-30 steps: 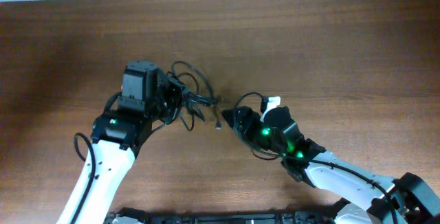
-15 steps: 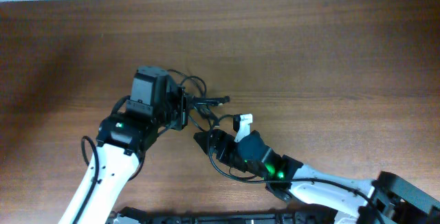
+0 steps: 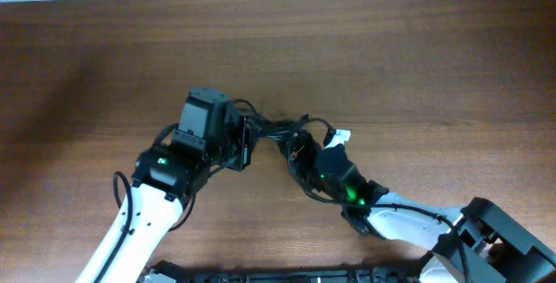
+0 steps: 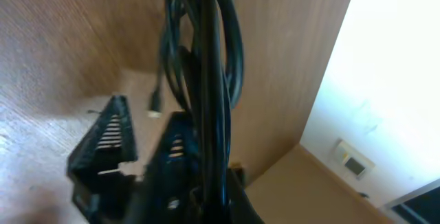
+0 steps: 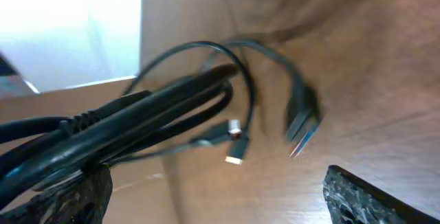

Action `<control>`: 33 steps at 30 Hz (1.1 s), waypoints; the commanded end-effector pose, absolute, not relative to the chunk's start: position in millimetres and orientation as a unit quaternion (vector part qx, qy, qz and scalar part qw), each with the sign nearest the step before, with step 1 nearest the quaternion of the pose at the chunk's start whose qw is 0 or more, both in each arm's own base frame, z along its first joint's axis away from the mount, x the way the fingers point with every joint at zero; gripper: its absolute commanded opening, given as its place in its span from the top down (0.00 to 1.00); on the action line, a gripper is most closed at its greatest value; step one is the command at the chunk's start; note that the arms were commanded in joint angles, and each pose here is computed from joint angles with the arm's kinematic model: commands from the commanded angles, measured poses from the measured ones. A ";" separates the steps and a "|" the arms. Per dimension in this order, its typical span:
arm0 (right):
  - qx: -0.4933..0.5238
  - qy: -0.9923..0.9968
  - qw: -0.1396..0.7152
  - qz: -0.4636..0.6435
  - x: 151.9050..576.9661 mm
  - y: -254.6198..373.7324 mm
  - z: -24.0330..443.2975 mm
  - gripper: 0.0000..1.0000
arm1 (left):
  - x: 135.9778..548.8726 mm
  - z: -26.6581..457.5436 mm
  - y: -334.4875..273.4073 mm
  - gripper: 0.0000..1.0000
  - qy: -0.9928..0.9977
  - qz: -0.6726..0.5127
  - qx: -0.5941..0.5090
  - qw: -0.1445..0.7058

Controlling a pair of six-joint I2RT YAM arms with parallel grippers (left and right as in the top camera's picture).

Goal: Untangle cables
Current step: 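Hold the cable with both grippers and lower it toward the table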

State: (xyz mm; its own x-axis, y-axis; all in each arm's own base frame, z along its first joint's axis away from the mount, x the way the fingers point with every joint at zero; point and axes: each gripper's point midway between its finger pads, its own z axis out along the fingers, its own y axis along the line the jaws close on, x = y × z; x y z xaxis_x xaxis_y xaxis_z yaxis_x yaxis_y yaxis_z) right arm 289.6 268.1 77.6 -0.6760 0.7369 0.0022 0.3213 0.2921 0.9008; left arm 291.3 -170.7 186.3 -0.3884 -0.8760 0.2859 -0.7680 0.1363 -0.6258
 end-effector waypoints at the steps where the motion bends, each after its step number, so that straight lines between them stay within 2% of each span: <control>1: 0.341 0.767 0.204 0.504 292.0 271.9 83.2 0.03 | 282.0 188.8 -178.9 1.00 0.770 -0.360 -0.520 0.085; 4: 0.340 0.768 0.187 0.511 288.1 275.8 83.2 0.01 | 285.0 178.4 -155.8 1.00 0.775 -0.310 -0.535 0.133; 8: 0.317 0.769 0.161 0.531 280.0 286.2 89.1 0.01 | 291.0 178.2 -144.6 1.00 0.812 -0.280 -0.477 0.187; 15: 0.314 0.745 0.164 0.565 284.2 291.9 107.9 0.01 | 287.4 180.1 -155.8 1.00 0.817 -0.299 -0.463 0.167; 18: 0.358 0.726 0.139 0.571 285.9 290.3 107.2 0.01 | 288.2 188.0 -172.8 1.00 0.819 -0.324 -0.443 0.169; 23: 0.425 0.690 0.147 0.567 298.8 278.0 106.8 0.01 | 272.2 188.3 -197.5 1.00 0.823 -0.337 -0.433 0.144; 26: 0.461 0.667 0.155 0.565 306.1 269.9 106.8 0.15 | 262.5 188.3 -210.3 1.00 0.825 -0.343 -0.430 0.129; 28: 0.478 0.654 0.141 0.570 306.4 270.1 107.4 0.29 | 253.9 188.5 -220.8 1.00 0.823 -0.349 -0.433 0.112; 29: 0.477 0.653 0.141 0.571 306.8 270.3 108.2 0.41 | 250.9 188.5 -224.2 1.00 0.825 -0.350 -0.430 0.108; 30: 0.477 0.653 0.140 0.571 306.5 270.6 108.2 0.60 | 249.7 188.4 -225.5 1.00 0.826 -0.350 -0.428 0.108; 31: 0.474 0.655 0.136 0.572 305.4 272.0 108.4 0.84 | 250.3 188.0 -224.3 1.00 0.826 -0.348 -0.429 0.112; 32: 0.468 0.661 0.128 0.573 302.5 274.8 107.4 0.96 | 253.7 186.7 -218.4 1.00 0.824 -0.338 -0.436 0.128; 33: 0.452 0.673 0.128 0.571 299.7 277.2 106.3 0.96 | 257.2 186.2 -213.3 1.00 0.825 -0.330 -0.436 0.145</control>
